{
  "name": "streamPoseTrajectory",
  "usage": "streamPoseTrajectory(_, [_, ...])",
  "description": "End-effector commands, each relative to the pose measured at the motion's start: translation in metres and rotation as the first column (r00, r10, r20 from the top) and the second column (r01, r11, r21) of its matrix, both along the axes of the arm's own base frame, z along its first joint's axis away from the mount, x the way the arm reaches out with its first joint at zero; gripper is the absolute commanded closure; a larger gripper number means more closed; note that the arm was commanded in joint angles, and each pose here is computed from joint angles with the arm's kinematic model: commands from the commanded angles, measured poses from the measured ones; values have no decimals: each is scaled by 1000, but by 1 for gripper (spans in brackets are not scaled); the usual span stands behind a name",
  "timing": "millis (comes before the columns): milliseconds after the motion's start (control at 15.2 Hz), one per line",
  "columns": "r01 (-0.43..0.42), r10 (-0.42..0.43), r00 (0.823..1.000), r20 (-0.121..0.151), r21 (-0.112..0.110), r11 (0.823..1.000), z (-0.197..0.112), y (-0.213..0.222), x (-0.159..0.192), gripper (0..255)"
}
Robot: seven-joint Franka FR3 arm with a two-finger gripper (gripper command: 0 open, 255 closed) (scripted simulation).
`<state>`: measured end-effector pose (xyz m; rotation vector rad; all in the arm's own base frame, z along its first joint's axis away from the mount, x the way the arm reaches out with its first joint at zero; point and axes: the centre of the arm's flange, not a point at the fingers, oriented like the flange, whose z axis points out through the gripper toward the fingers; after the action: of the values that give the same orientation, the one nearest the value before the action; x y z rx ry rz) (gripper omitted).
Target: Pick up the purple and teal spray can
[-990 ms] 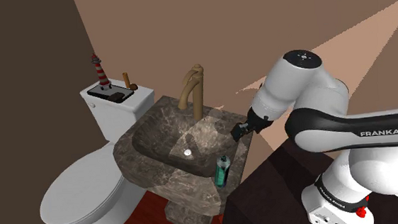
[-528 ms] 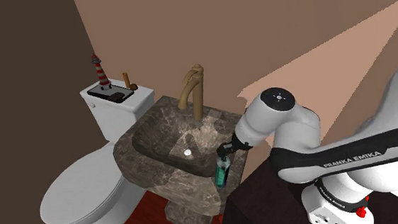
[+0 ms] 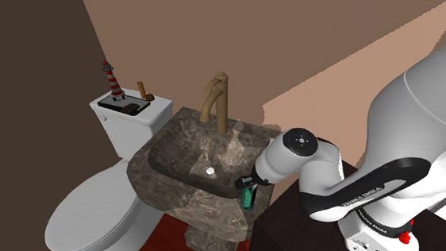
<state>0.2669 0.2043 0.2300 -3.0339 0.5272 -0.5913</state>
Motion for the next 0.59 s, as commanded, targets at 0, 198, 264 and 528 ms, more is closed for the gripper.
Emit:
streamPoseTrajectory(0, [0, 0, 1000, -1, 4, 1000, -12, 1, 0, 0])
streamPoseTrajectory(198, [0, 0, 1000, -1, 4, 1000, -15, 1, 0, 0])
streamPoseTrajectory(264, [0, 0, 1000, -1, 4, 1000, -15, 1, 0, 255])
streamPoseTrajectory(528, [0, 0, 1000, -1, 4, 1000, -15, 1, -1, 255])
